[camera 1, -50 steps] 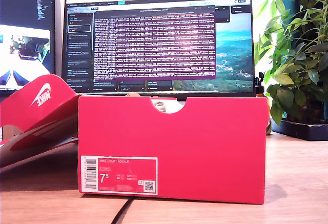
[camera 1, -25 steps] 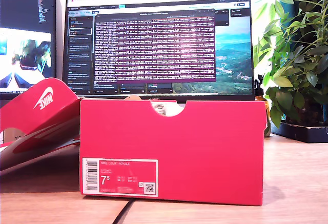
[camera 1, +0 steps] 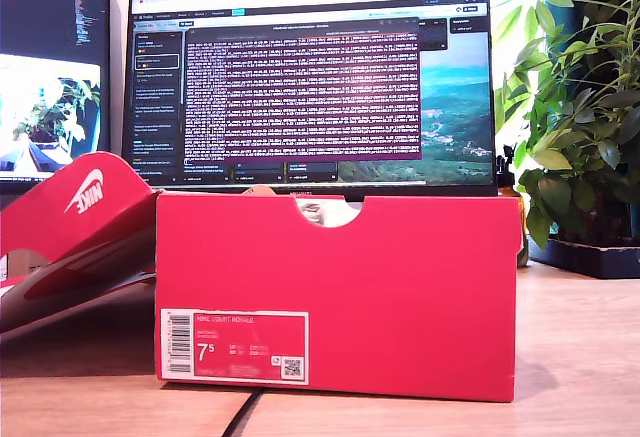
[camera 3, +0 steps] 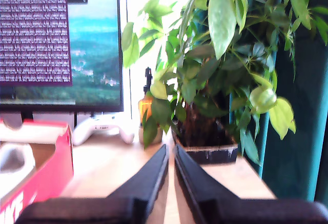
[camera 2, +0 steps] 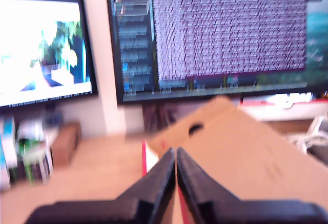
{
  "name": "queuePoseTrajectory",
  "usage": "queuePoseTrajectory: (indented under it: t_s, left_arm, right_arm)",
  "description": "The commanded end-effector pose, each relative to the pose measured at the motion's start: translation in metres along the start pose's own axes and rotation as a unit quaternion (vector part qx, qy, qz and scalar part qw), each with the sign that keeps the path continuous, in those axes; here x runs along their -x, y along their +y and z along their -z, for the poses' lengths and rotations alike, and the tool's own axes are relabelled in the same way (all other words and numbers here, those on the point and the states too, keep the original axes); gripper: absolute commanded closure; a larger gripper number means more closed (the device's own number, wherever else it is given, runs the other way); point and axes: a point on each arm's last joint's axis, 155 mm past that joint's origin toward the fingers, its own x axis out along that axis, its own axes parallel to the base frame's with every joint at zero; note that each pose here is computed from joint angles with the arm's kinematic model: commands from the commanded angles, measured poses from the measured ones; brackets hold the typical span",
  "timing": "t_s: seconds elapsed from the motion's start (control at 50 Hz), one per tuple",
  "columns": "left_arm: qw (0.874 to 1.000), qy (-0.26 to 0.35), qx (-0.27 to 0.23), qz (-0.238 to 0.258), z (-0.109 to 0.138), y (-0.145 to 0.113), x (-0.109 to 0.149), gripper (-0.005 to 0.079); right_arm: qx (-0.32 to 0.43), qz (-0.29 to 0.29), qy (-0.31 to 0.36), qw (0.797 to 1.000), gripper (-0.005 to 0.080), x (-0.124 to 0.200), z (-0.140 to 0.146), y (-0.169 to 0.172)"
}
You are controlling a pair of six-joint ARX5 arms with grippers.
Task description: Pack the white shoes by picking the first shoe and placing it inside the red shoebox, left side, then picking and rotating the second shoe and placing it in the shoebox
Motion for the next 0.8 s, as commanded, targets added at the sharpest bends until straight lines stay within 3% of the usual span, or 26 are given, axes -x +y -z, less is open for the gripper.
queuePoseTrajectory:
  t_s: [0.0,0.12,0.22,0.32,0.42,0.78]
  left_arm:
    - [1.0,0.023,0.007,-0.005,0.019,0.003,-0.001,0.0762]
    - [0.998,0.059,0.015,-0.007,0.037,0.004,0.001,0.0762]
    - [0.995,0.093,0.025,-0.023,0.055,0.009,0.004,0.0762]
    - [0.988,0.126,0.042,-0.077,0.072,0.028,0.01,0.0762]
    - [0.986,0.12,0.047,-0.107,0.069,0.038,0.011,0.0762]
    - [0.985,0.125,0.048,-0.107,0.071,0.038,0.012,0.0762]
  right_arm:
    - [0.002,0.001,0.032,0.999,0.0762,0.0,0.02,0.0]
    - [0.009,-0.001,0.099,0.995,0.0762,0.004,0.054,0.001]
    - [0.016,0.022,0.1,0.995,0.0762,0.005,0.054,-0.008]
    - [0.018,0.036,0.1,0.994,0.0762,0.005,0.053,-0.014]
    - [0.018,0.038,0.099,0.994,0.0762,0.005,0.053,-0.014]
    - [0.018,0.038,0.099,0.994,0.0762,0.005,0.053,-0.014]
